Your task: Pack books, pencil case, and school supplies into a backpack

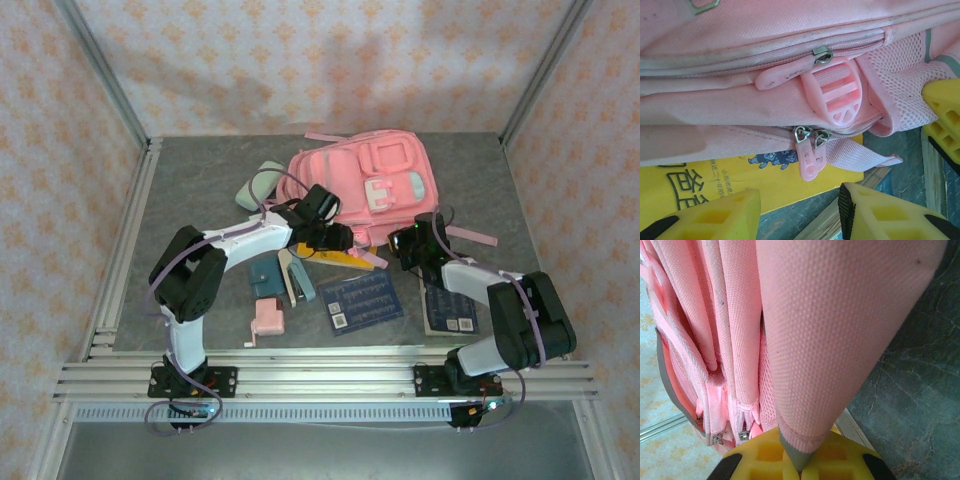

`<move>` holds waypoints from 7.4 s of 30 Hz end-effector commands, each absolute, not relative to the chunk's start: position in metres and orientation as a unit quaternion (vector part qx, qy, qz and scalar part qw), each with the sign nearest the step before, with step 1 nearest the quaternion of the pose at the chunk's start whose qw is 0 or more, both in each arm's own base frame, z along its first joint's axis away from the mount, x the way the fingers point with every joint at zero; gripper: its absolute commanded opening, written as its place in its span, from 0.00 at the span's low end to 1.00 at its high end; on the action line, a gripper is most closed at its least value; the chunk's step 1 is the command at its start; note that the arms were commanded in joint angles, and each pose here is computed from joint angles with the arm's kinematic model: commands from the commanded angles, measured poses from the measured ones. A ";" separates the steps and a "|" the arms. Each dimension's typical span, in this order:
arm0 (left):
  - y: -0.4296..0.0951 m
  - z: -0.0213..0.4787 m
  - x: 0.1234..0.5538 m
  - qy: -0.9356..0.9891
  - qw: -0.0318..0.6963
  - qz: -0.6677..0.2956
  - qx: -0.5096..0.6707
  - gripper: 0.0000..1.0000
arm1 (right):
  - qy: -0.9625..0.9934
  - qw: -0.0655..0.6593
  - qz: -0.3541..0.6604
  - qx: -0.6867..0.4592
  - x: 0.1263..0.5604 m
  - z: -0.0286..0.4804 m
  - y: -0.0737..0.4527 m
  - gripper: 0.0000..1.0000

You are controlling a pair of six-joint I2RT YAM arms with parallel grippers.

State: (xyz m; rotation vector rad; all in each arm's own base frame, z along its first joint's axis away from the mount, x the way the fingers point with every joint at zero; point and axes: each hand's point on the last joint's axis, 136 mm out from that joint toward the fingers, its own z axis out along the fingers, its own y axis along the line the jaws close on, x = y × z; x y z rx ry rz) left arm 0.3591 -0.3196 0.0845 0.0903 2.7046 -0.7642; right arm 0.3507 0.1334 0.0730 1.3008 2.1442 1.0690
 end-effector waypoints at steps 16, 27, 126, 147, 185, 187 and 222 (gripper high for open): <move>-0.340 0.048 0.357 0.959 0.136 -0.246 0.044 0.45 | 0.750 0.217 0.435 0.448 0.363 0.108 0.147 0.00; -0.337 0.049 0.361 0.960 0.145 -0.236 0.041 0.34 | 0.752 0.218 0.433 0.447 0.361 0.105 0.146 0.00; -0.300 0.169 0.319 0.941 0.256 -0.176 0.133 0.00 | 0.753 0.078 0.380 0.532 0.353 0.109 0.220 0.46; -0.293 0.149 0.322 0.943 0.252 -0.146 0.164 0.00 | 0.773 0.115 0.370 0.503 0.345 0.116 0.208 0.00; -0.251 0.093 0.373 0.952 0.242 0.074 0.174 0.00 | 0.774 0.108 0.412 0.469 0.342 0.136 0.220 0.00; -0.242 0.098 0.375 0.952 0.244 0.082 0.165 0.00 | 0.779 0.112 0.399 0.470 0.341 0.133 0.214 0.00; -0.325 0.157 0.315 0.938 0.197 -0.232 0.163 0.00 | 0.915 0.184 0.201 0.297 0.402 0.177 0.108 0.16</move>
